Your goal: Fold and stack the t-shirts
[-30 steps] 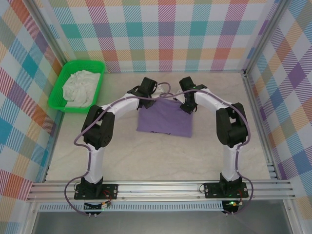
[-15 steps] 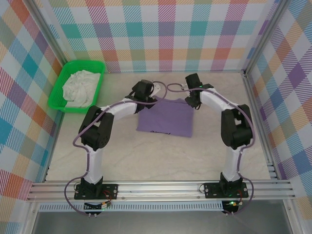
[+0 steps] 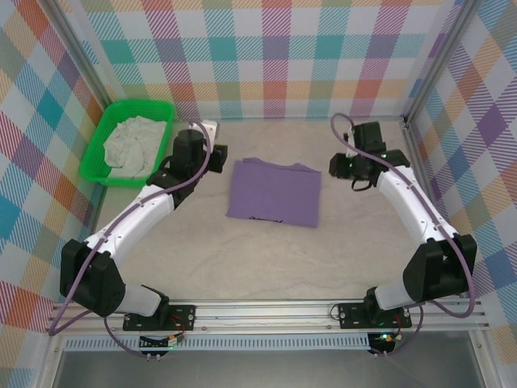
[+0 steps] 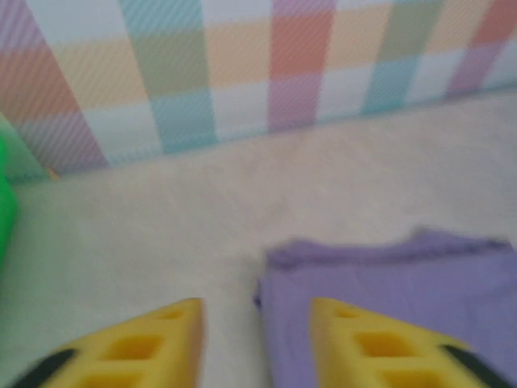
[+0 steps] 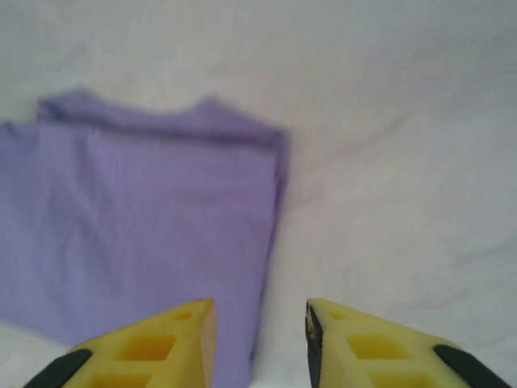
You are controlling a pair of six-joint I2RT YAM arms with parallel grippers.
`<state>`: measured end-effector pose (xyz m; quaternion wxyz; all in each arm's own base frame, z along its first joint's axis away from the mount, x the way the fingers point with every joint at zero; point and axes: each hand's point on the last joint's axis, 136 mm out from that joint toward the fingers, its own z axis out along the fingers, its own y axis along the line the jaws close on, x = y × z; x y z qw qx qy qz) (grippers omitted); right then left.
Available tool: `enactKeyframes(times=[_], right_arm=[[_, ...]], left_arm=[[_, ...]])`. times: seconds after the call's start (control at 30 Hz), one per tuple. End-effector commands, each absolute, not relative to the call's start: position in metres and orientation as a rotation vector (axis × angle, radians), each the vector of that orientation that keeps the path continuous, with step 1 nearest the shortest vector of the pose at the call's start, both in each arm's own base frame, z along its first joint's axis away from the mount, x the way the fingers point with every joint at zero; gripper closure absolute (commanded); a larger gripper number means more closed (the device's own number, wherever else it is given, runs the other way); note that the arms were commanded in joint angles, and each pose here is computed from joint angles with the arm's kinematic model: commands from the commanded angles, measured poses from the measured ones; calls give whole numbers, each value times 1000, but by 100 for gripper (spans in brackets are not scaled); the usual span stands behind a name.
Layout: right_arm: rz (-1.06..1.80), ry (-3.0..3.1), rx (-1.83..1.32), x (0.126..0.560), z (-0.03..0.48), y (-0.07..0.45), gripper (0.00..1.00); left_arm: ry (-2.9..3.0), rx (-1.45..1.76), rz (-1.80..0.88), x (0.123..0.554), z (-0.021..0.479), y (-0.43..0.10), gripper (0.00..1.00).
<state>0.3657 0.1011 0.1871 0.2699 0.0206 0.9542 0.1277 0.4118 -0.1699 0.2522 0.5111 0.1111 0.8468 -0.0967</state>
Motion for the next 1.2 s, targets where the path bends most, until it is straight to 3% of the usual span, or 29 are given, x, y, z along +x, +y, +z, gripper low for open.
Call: enactKeyframes(times=[0.0, 0.2, 0.53, 0.73, 0.97, 1.17], right_arm=[[569, 2722, 166, 341, 150, 130, 67], [538, 2868, 210, 333, 93, 150, 69], [353, 2983, 222, 329, 30, 157, 67], [270, 3009, 233, 335, 7, 152, 74], [207, 3019, 184, 369, -3, 154, 81], [154, 2991, 136, 427, 5, 155, 83]], left_arm=[[2314, 218, -407, 379, 176, -191, 80], [2440, 225, -399, 378, 133, -219, 90], [2614, 211, -321, 384, 58, -246, 91], [2656, 147, -235, 394, 23, -242, 91], [2730, 135, -128, 412, -5, -229, 92], [2747, 109, -182, 460, -6, -223, 92]])
